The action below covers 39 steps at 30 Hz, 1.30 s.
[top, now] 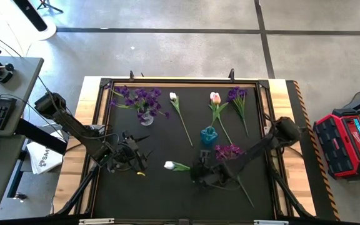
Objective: Sort flowers into vase by color
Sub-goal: Put the bottom white flower into the blue vase
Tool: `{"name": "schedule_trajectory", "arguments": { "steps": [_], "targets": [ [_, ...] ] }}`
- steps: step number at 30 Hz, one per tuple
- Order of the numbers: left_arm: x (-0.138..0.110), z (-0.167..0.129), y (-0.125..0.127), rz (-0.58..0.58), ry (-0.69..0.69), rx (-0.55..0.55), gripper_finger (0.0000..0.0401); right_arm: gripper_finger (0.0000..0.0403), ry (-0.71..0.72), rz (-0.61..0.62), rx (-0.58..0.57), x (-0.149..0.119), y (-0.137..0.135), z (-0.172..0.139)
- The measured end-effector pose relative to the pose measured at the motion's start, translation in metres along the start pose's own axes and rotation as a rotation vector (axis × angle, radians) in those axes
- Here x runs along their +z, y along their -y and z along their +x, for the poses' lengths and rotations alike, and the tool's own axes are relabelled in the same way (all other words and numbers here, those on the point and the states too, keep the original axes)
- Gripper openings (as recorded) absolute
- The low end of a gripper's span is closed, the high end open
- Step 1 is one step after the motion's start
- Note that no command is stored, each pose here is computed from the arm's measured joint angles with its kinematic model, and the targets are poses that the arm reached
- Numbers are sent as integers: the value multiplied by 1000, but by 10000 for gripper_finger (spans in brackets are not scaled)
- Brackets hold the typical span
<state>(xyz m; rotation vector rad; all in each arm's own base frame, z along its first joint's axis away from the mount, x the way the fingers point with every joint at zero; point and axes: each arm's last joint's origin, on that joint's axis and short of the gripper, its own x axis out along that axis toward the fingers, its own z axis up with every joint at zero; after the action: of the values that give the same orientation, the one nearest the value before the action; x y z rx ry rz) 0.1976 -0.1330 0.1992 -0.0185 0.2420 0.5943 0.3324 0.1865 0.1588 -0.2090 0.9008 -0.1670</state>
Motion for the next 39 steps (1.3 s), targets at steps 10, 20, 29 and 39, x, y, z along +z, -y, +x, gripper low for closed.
{"name": "schedule_trajectory", "arguments": {
  "steps": [10, 20, 29, 39],
  "targets": [
    [-5, 0, 2, 18, -27, -24, 273, 1, 348, 140, 23, -26, 4, -41],
    [-22, 10, 18, 30, -34, -24, 273, 0, 1189, 171, 17, -60, 68, -99],
    [-23, 22, 20, -39, -44, -22, 273, 0, 1393, 97, -167, -44, 136, -102],
    [-5, 34, 19, 48, -3, -32, 273, 0, 1380, 149, -429, -37, 187, -108]
  ]
}}
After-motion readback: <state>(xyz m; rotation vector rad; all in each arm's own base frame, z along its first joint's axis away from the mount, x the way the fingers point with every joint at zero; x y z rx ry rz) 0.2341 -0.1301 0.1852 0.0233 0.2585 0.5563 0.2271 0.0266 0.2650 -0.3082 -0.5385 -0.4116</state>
